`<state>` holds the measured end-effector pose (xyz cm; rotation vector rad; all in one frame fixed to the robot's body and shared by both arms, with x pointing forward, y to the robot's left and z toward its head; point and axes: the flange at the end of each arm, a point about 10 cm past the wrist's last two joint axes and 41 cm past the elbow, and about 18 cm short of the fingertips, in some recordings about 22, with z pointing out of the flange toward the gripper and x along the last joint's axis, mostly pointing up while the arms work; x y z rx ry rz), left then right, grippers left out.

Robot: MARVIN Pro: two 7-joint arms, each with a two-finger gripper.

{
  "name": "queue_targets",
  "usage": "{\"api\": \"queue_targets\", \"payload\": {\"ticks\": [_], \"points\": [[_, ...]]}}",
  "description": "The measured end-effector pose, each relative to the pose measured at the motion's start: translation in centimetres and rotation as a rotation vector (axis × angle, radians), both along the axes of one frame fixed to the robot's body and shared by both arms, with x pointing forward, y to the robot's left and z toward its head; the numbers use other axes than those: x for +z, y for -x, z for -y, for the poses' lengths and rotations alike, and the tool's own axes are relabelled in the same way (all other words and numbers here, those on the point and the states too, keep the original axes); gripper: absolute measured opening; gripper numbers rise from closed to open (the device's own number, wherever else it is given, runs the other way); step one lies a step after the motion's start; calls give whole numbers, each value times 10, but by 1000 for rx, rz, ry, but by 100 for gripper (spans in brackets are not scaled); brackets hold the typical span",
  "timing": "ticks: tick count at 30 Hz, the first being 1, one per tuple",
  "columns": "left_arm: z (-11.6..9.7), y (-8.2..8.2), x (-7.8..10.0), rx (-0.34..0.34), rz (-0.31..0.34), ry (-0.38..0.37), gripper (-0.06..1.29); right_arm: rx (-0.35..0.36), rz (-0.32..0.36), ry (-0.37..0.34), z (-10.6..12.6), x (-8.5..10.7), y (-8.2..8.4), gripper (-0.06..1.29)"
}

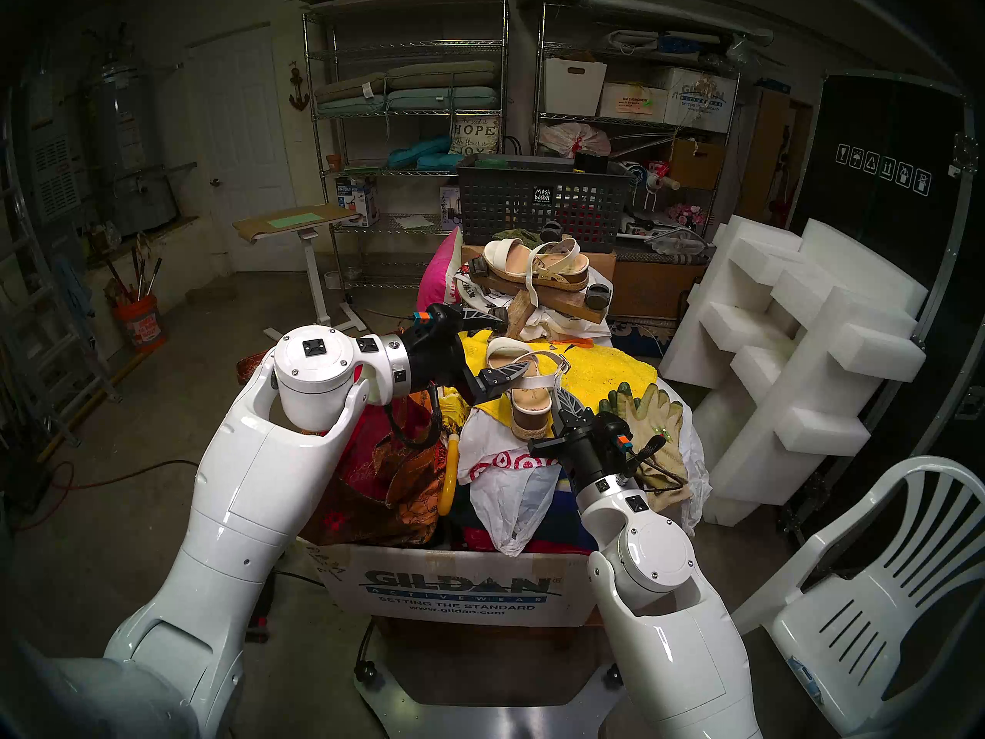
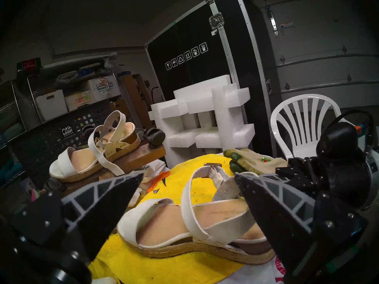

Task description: Unbuckle a shoe

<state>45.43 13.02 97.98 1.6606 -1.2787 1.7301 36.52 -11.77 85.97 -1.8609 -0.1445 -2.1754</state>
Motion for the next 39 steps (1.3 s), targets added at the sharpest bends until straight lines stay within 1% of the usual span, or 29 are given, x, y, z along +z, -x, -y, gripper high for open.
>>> {"api": "queue_targets", "payload": {"ticks": [6, 9, 17, 19, 20, 21, 22, 23, 24, 25, 26, 28, 33, 39], "points": [[14, -18, -10, -21, -40, -28, 123, 1, -5, -1, 0, -2, 3, -3], [18, -23, -13, -27, -53, -34, 123, 2, -5, -1, 0, -2, 3, -3], [34, -43, -20, -58, -88, -65, 122, 0, -2, 0, 0, -1, 3, -3], [36, -48, -21, -67, -95, -75, 111, -1, -1, 1, 0, -1, 3, -3], [37, -50, -21, -70, -96, -78, 108, -2, -1, 1, 0, -1, 3, -3], [39, -53, -21, -78, -100, -86, 99, -3, -1, 2, 0, -1, 3, -3], [40, -54, -22, -82, -102, -90, 96, -4, -1, 2, 0, -1, 3, -3], [42, -56, -22, -93, -106, -97, 82, -5, 0, 4, 0, 0, 3, -3], [43, -57, -23, -98, -109, -101, 74, -6, 0, 4, 0, 0, 3, -3], [44, -59, -24, -108, -112, -106, 58, -8, 0, 5, 0, 0, 3, -3], [46, -60, -24, -118, -115, -111, 48, -10, 0, 6, 0, 0, 2, -3], [49, -63, -24, -139, -119, -119, 35, -16, 2, 8, 0, 0, 2, -3], [52, -65, -21, -179, -116, -117, 13, -33, 5, 13, 0, 1, 0, -3], [50, -64, -16, -203, -106, -100, 0, -39, 11, 16, -2, 3, -2, -3]]}}
